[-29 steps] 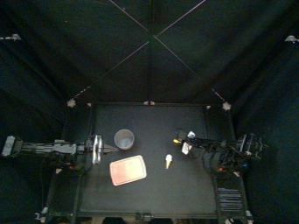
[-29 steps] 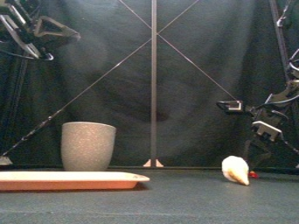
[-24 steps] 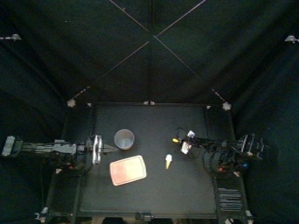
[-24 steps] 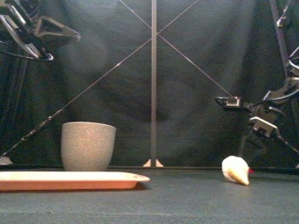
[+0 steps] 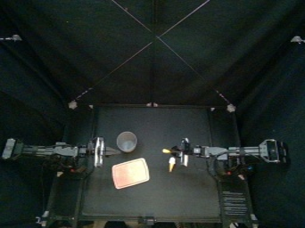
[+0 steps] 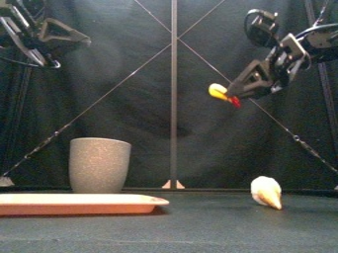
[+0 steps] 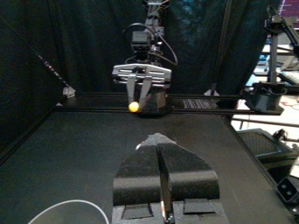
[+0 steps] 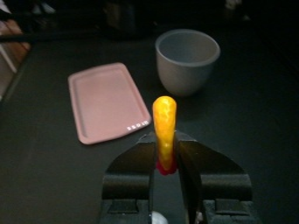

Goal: Pick the shrimp then place it on the pink plate
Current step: Place shrimp on the pink plate

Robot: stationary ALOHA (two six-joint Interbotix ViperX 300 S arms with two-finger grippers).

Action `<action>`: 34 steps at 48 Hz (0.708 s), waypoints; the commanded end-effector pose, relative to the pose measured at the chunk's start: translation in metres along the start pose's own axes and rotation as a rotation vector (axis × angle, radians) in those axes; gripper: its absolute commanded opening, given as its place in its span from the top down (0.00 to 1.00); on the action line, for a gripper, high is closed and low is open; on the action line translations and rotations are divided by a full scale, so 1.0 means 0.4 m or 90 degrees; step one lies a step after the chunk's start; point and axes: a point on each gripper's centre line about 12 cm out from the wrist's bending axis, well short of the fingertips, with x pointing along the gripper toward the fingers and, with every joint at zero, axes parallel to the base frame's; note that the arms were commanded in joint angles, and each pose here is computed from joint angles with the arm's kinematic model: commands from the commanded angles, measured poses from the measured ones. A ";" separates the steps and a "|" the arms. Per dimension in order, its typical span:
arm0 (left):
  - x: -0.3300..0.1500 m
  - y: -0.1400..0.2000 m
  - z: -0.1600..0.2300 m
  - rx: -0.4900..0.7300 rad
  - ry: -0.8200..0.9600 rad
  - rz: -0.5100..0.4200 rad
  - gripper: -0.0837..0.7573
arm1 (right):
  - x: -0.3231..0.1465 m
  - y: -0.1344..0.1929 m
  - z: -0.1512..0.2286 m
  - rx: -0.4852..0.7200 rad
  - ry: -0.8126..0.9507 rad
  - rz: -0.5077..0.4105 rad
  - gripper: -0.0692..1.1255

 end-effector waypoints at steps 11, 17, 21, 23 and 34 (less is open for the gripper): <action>0.004 0.001 0.017 0.000 -0.021 0.001 0.86 | 0.115 0.095 0.055 -0.014 -0.102 0.070 0.52; 0.003 0.001 0.013 0.000 -0.018 0.001 0.86 | 0.200 0.124 0.032 -0.002 -0.093 0.080 0.52; 0.003 0.001 0.013 0.000 -0.018 0.001 0.86 | 0.260 0.138 0.019 0.011 -0.085 0.077 0.52; 0.003 0.000 0.011 0.000 -0.017 0.000 0.86 | 0.289 0.143 0.015 0.017 -0.085 0.075 0.52; 0.002 0.001 0.006 0.001 -0.014 0.001 0.86 | 0.421 0.154 -0.013 0.025 -0.071 0.067 0.52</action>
